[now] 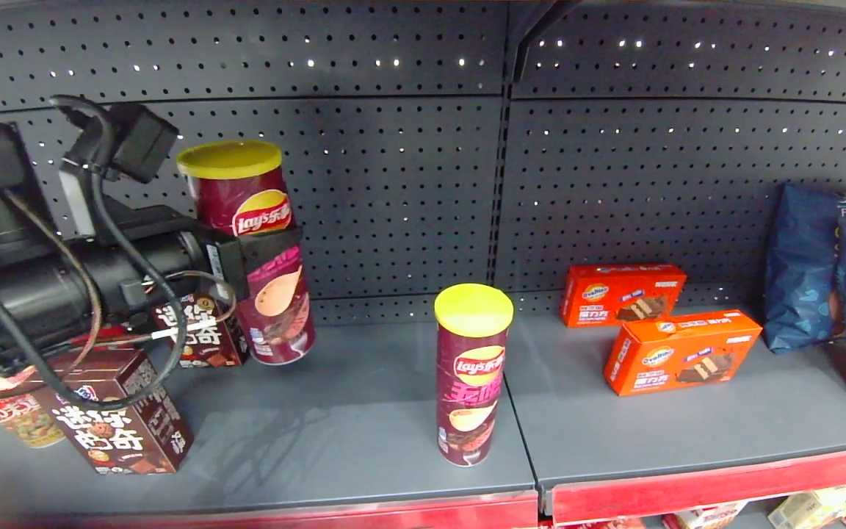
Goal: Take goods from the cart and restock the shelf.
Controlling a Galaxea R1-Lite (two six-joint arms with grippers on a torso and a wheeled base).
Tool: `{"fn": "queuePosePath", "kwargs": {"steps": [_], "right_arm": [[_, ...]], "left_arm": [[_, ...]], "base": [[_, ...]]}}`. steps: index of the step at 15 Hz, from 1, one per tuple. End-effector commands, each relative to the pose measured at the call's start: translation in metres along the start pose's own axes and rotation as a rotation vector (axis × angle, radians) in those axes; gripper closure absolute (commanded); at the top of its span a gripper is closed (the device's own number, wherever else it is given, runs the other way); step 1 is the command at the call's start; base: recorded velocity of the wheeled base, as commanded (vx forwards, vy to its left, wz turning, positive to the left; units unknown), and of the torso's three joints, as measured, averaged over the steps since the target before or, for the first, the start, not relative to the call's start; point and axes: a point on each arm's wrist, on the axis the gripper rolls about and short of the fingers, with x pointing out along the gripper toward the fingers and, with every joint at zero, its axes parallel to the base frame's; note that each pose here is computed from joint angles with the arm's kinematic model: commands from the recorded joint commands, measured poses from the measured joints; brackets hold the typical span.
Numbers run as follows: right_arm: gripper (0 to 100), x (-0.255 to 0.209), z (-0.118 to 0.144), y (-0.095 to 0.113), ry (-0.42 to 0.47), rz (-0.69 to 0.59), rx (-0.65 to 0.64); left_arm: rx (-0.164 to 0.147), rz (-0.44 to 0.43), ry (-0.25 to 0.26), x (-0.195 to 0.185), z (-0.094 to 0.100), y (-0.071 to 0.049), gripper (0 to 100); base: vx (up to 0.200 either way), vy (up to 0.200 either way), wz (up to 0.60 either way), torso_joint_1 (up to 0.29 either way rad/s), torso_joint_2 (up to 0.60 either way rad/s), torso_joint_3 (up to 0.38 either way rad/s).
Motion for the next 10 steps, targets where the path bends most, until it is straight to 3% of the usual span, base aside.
{"fn": "queuePosePath", "kwargs": {"steps": [1, 6, 10], "right_arm": [[0, -0.007, -0.007, -0.001, -0.012, -0.025, 0.003], [0, -0.017, -0.015, -0.002, -0.018, -0.016, 0.021], [0, -0.016, -0.017, -0.001, -0.019, 0.010, 0.034]], "left_arm": [[-0.043, -0.033, 0.055, 0.041, -0.017, -0.001, 100], [-0.038, -0.136, 0.026, 0.077, -0.037, -0.010, 100], [-0.079, -0.193, 0.015, 0.101, -0.049, -0.007, 100]], "base": [[0.000, 0.000, 0.00, 0.000, 0.00, 0.000], [0.000, 0.000, 0.00, 0.000, 0.00, 0.000], [0.000, 0.000, 0.00, 0.000, 0.00, 0.000]]}}
